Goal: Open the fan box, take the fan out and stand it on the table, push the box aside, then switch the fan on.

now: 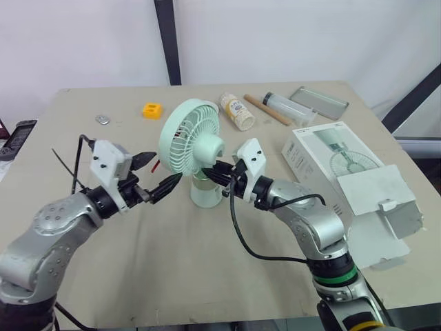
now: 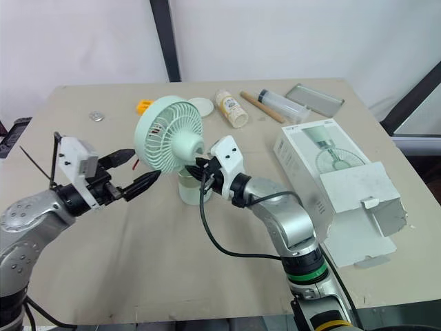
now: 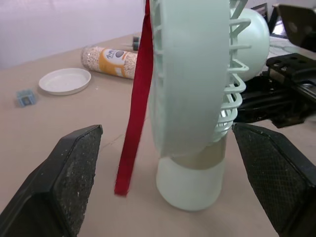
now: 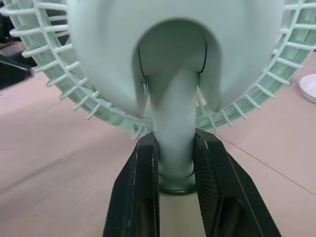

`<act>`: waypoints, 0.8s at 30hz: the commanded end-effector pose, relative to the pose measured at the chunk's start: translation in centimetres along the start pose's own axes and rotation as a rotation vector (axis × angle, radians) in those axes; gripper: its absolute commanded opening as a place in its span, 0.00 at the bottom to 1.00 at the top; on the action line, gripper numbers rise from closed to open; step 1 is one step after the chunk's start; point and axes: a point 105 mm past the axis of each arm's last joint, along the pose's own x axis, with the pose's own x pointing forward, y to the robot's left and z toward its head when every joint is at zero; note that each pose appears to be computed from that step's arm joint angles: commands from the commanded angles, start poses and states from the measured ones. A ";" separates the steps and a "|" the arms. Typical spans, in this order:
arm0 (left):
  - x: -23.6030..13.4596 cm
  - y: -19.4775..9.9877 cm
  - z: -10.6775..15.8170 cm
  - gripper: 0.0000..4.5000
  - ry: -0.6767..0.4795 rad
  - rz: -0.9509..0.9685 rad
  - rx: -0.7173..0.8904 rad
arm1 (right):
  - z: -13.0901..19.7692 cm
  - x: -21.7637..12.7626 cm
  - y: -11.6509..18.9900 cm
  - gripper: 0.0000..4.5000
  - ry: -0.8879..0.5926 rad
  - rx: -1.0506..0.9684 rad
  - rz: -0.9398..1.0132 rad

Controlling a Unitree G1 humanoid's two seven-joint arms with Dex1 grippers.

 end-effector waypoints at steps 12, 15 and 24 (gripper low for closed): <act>-5.8 -0.4 -1.5 1.00 0.205 -0.226 -0.101 | 3.4 -4.9 2.4 0.09 -0.165 -0.035 0.570; -5.5 -1.1 -2.7 1.00 0.229 -0.238 -0.096 | 2.2 -5.4 3.4 0.09 -0.119 -0.078 0.641; -4.0 -4.1 -6.0 0.94 0.219 -0.248 -0.126 | -0.1 -5.1 4.1 0.09 -0.072 -0.109 0.629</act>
